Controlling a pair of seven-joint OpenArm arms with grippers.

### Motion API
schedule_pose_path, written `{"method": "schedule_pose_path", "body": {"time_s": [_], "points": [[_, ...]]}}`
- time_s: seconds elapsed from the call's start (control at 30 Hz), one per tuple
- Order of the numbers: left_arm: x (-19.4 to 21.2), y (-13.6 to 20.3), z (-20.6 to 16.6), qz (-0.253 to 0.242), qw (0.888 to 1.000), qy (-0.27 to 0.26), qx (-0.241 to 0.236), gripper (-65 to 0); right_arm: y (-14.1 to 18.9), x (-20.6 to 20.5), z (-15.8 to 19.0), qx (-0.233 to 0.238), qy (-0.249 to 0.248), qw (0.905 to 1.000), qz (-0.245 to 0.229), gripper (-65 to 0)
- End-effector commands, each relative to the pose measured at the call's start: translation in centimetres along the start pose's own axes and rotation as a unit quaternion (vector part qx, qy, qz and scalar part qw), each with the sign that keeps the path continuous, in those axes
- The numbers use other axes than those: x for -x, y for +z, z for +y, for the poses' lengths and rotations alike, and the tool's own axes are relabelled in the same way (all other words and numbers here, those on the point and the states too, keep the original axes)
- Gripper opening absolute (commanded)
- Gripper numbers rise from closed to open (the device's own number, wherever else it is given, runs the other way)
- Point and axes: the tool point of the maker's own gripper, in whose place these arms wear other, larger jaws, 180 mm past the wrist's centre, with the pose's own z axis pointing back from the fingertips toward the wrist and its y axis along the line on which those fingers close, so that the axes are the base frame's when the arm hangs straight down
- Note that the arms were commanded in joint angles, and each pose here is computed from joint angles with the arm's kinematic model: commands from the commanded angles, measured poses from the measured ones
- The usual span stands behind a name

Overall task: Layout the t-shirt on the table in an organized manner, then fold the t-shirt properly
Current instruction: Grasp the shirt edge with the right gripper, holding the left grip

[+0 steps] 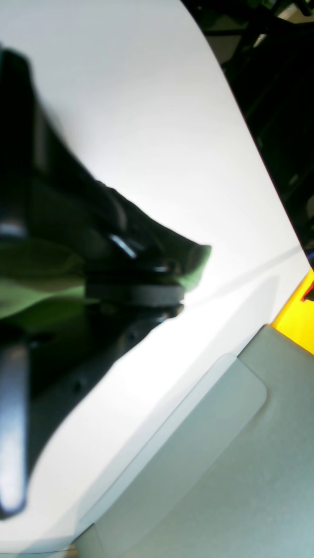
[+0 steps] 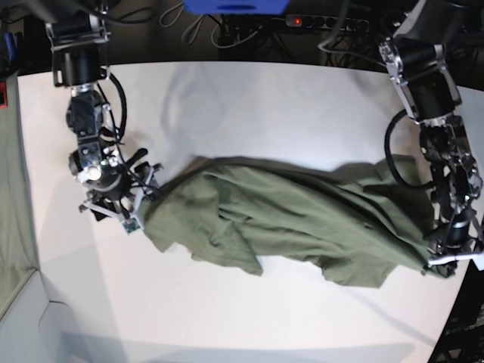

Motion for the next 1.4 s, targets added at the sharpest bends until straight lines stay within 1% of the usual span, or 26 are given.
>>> {"method": "schedule_pose_path", "body": {"time_s": [0.0,0.1,0.17,0.33,0.47,0.57,0.73,0.83,0.9,1.03,1.1,1.2,1.37], "points": [[-2.3,-0.2,-0.7,-0.031,0.999,-0.005,0.011,-65.0,0.2,-1.6,-1.0,-0.001,0.014,0.9997,-0.019,-20.3],[-2.1,0.0,-0.4,-0.028,1.0,-0.006,0.009,-65.0,0.2,-2.3,-0.5,-0.025,0.034,0.9988,-0.024,-20.3],[-2.1,0.0,-0.3,-0.029,1.0,-0.005,0.008,-65.0,0.3,-2.6,-0.2,-0.032,0.041,0.9982,-0.027,-20.3],[-1.9,0.1,0.0,-0.026,1.0,-0.006,0.005,-65.0,1.5,-5.7,-1.2,-0.016,0.055,0.9963,-0.064,-20.4],[-1.8,0.2,0.1,-0.026,1.0,-0.008,0.005,-65.0,1.6,-6.6,-1.5,-0.014,0.059,0.9955,-0.072,-20.4],[-1.7,0.2,0.1,-0.024,1.0,-0.008,0.004,-65.0,0.9,-5.9,-1.4,-0.019,0.054,0.9965,-0.061,-20.4],[-1.6,0.2,0.2,-0.023,1.0,-0.008,0.003,-65.0,-0.5,-5.5,-2.5,-0.021,0.038,0.9982,-0.041,-20.4],[-1.6,0.2,0.2,-0.023,1.0,-0.008,0.003,-65.0,-0.9,-5.3,-3.4,-0.019,0.034,0.9981,-0.047,-20.4],[-1.7,0.2,0.3,-0.024,1.0,-0.009,0.003,-65.0,-1.0,-5.2,-3.3,-0.021,0.034,0.9979,-0.052,-20.4],[-1.6,0.2,0.4,-0.023,0.999,-0.035,-0.005,-65.0,-1.2,-4.1,-3.1,-0.026,0.034,0.9982,-0.042,-20.4],[-1.5,0.2,0.5,-0.023,0.999,-0.046,-0.009,-65.0,-1.3,-3.2,-2.4,-0.037,0.037,0.9981,-0.031,-20.4],[-1.5,0.2,0.6,-0.023,0.998,-0.05,-0.011,-65.0,-1.1,-1.7,-0.3,-0.077,0.054,0.9954,-0.02,-20.5],[-1.5,0.2,0.6,-0.023,0.998,-0.05,-0.011,-65.0,-1.0,0.9,1.2,-0.094,0.052,0.9942,0.0,-20.6]]}}
